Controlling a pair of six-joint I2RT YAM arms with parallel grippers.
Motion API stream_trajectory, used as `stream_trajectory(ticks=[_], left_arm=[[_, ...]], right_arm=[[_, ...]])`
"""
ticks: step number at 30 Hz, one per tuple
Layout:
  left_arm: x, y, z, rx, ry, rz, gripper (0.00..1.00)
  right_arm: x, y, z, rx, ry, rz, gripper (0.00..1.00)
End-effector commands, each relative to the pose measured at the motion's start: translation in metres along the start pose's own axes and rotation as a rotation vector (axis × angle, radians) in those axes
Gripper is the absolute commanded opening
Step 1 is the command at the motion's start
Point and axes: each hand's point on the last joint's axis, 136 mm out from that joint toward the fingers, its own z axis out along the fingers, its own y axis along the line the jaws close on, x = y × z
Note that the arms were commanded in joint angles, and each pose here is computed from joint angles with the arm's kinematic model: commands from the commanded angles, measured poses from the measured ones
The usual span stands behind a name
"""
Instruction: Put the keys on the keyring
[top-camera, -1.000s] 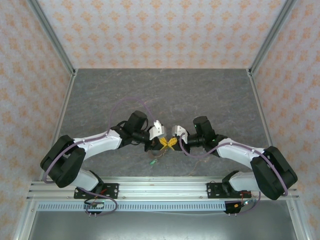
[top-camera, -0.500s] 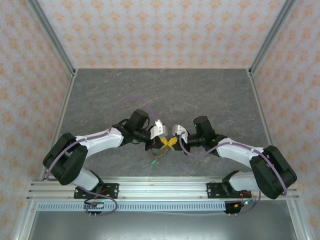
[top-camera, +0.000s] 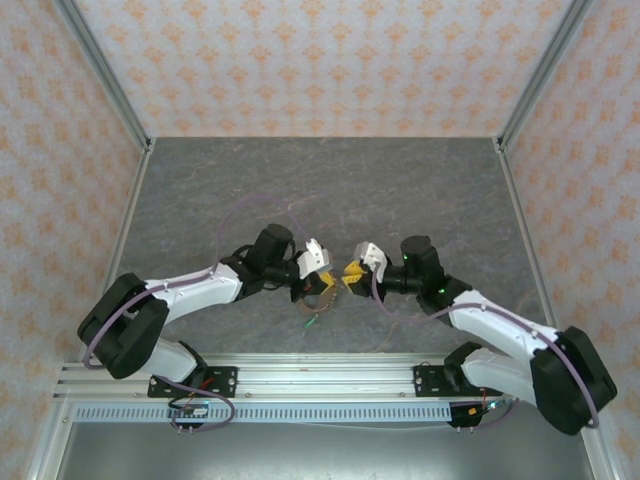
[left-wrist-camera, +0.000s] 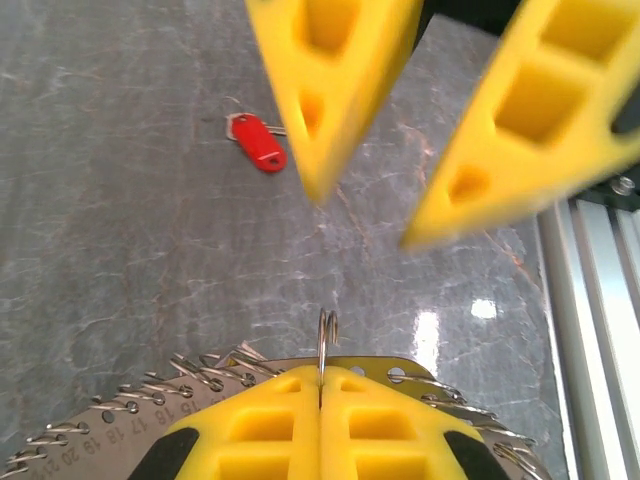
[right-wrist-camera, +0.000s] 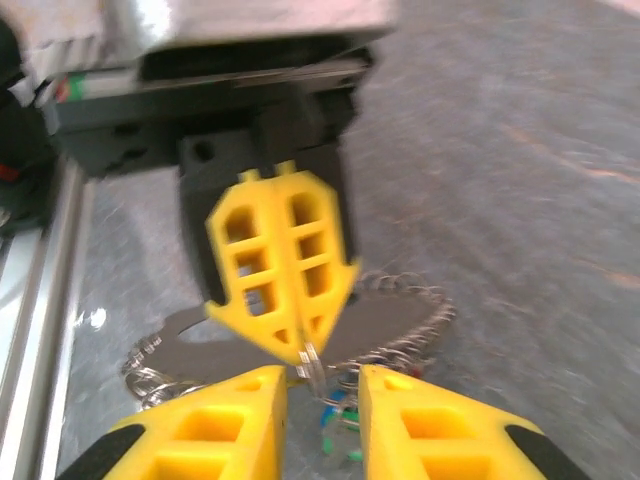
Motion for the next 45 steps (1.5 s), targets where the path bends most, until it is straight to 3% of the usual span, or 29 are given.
stream_trajectory(ticks=[1,4,8,11,14,20,25,32,45], left_arm=[[-0.023,0.012,-0.008,-0.093,-0.084,0.027,0.00],[-0.023,0.015,-0.008,-0.118,-0.093,0.016,0.00],[-0.025,0.017,-0.007,-0.127,-0.110,-0.001,0.00],[-0.023,0.017,-0.006,-0.127,-0.115,-0.015,0.00],[-0.022,0.016,-0.007,-0.131,-0.125,-0.026,0.00],[-0.020,0.013,-0.011,-0.134,-0.138,-0.045,0.00],[-0.020,0.013,-0.010,-0.129,-0.139,-0.055,0.00],[-0.020,0.012,-0.009,-0.120,-0.133,-0.055,0.00],[-0.018,0.012,-0.009,-0.122,-0.119,-0.054,0.00]], right_arm=[[-0.004,-0.056,-0.023,0.376,-0.051,0.216,0.26],[0.006,-0.101,-0.058,0.706,-0.063,0.482,0.21],[0.045,-0.123,-0.087,0.899,0.069,0.784,0.23],[0.082,-0.127,-0.101,0.973,0.205,1.003,0.24],[0.107,-0.119,-0.095,0.937,0.318,1.124,0.28],[0.130,-0.112,-0.082,0.901,0.472,1.189,0.33],[0.143,-0.116,-0.073,0.904,0.554,1.215,0.32],[0.140,-0.128,-0.060,0.889,0.525,1.215,0.26],[0.151,-0.125,-0.056,0.875,0.588,1.216,0.16]])
